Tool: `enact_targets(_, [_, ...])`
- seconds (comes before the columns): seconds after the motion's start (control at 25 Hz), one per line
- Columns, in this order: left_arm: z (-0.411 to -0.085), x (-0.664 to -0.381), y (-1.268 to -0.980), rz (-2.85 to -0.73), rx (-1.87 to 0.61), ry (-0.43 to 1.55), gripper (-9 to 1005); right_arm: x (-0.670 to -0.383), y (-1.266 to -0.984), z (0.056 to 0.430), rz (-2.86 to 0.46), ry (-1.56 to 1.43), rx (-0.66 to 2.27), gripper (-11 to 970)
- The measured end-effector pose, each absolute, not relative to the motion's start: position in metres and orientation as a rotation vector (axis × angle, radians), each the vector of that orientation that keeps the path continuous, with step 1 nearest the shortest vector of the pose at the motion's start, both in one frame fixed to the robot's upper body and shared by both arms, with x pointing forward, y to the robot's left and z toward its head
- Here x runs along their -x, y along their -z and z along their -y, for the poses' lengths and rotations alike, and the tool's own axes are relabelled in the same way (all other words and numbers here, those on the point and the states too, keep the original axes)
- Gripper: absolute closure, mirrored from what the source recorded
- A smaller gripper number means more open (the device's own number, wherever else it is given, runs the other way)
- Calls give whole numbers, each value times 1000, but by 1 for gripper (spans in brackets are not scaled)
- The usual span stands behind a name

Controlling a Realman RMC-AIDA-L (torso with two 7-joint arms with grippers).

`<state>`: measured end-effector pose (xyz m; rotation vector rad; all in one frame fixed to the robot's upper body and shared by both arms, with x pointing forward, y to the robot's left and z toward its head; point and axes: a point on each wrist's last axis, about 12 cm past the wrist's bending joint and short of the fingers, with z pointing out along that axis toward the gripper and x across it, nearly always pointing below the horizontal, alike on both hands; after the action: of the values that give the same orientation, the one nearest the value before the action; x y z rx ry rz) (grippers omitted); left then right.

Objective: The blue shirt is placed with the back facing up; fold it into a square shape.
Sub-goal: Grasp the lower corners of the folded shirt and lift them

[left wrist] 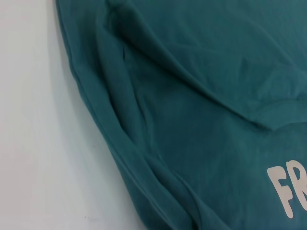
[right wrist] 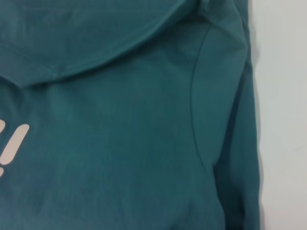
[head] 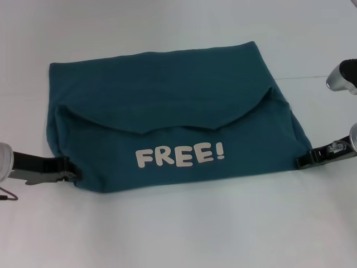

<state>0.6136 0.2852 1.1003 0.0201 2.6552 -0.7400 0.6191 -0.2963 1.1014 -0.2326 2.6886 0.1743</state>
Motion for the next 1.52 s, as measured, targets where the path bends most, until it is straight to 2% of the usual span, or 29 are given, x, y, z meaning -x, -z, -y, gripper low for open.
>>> enact_targets(0.44, [-285,-614,-1101,-2652,-20,742,872,-622,-1099,298,-2689,-180,224,324])
enact_targets(0.68, [-285,-614,-1101,-2653,-20,743,872,-621,-1098,298,-2691,-204,221,530])
enact_targets(1.0, [-285,-614,-1100,-2654,-21,744,872,-622,-1103,295,-2669,-242,246,746])
enact_targets(1.2, [-287,-613,-1100,-2653,-16,739,872,-623,-1109,295,-2661,-238,282,836])
enact_targets(1.52, [-294,-614,-1102,-2650,-10,715,871,-618,-1125,296,-2680,-252,396,836])
